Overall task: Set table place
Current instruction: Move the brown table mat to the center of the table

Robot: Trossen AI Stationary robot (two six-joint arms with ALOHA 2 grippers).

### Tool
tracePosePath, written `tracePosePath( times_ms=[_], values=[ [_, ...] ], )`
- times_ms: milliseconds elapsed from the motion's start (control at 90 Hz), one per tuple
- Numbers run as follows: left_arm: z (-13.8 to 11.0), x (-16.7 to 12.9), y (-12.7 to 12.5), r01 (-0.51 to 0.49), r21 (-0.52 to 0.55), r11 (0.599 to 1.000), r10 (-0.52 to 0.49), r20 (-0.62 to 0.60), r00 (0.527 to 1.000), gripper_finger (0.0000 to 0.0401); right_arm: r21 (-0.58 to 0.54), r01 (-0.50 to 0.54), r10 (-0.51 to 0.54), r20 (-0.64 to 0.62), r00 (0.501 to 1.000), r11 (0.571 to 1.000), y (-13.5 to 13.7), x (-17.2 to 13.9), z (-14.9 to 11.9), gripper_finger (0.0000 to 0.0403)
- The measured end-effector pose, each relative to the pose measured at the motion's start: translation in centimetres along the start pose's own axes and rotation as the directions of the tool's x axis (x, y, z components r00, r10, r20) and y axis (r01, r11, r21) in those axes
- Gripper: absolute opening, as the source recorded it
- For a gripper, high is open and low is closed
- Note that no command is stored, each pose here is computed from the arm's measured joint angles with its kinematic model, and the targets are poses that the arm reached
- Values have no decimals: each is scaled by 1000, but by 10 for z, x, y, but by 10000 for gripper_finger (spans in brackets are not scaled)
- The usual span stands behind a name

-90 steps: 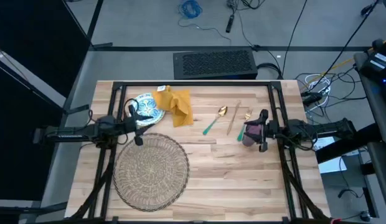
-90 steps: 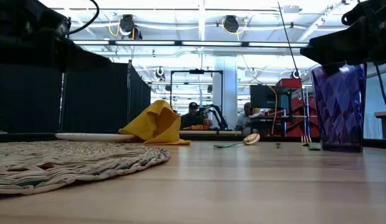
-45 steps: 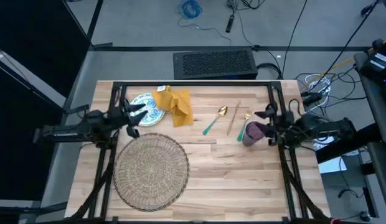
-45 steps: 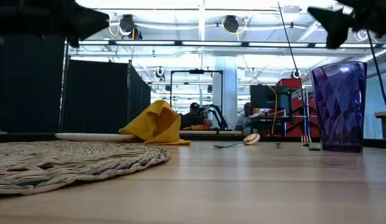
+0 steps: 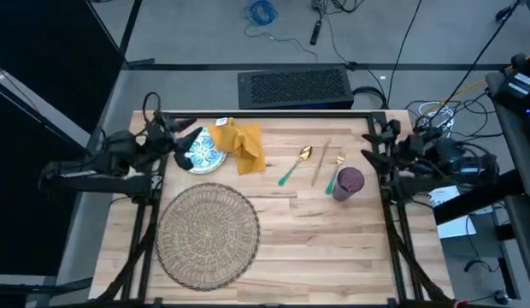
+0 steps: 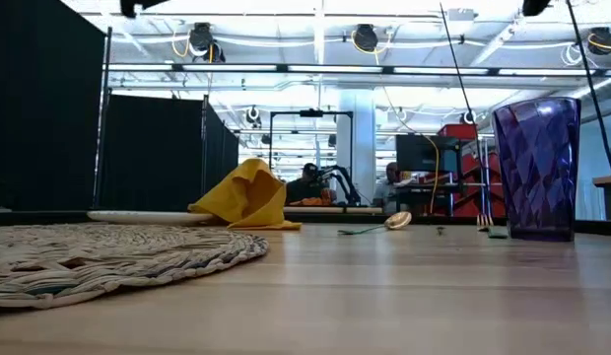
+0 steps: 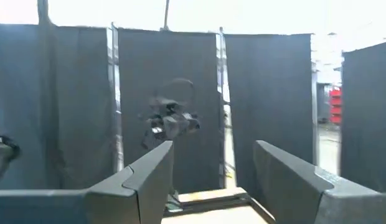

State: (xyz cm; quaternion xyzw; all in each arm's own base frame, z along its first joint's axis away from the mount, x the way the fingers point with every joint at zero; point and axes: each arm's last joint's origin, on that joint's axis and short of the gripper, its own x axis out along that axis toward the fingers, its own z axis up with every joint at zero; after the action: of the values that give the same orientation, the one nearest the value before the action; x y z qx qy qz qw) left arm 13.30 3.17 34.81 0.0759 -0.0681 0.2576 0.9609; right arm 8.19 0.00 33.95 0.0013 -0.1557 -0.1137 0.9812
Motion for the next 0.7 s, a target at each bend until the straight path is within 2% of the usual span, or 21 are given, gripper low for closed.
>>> tracePosePath(
  times_ms=[133, 211, 300, 367, 456, 578, 700],
  values=[
    [23, 13, 2, -9, 35, 999, 10, -39, 999, 136, -42, 29, -29, -7, 1000, 999, 3, 14, 16, 210],
    [38, 17, 4, -16, 28, 999, 17, -20, 1000, 136, -71, 31, -31, 6, 999, 997, 5, 21, 23, 210],
    [52, 19, 6, -23, 14, 1000, 23, 17, 1000, 136, -54, 31, -31, 11, 999, 998, 6, 27, 30, 210],
    [61, 19, 7, -27, 6, 1000, 27, 37, 999, 136, -34, 28, -29, -28, 999, 999, 7, 30, 33, 210],
    [69, 18, 9, -24, 1, 1000, 24, 46, 999, 136, -5, 26, -27, -149, 988, 1000, 9, 35, 32, 210],
    [71, 18, 8, 16, 3, 1000, -16, 5, 1000, 136, 5, 90, -83, -358, 930, 996, 9, 38, 28, 210],
    [66, 22, 5, 39, -4, 999, -39, -156, 987, 136, -17, 189, -168, -542, 823, 982, 6, 39, 23, 210]
  ],
)
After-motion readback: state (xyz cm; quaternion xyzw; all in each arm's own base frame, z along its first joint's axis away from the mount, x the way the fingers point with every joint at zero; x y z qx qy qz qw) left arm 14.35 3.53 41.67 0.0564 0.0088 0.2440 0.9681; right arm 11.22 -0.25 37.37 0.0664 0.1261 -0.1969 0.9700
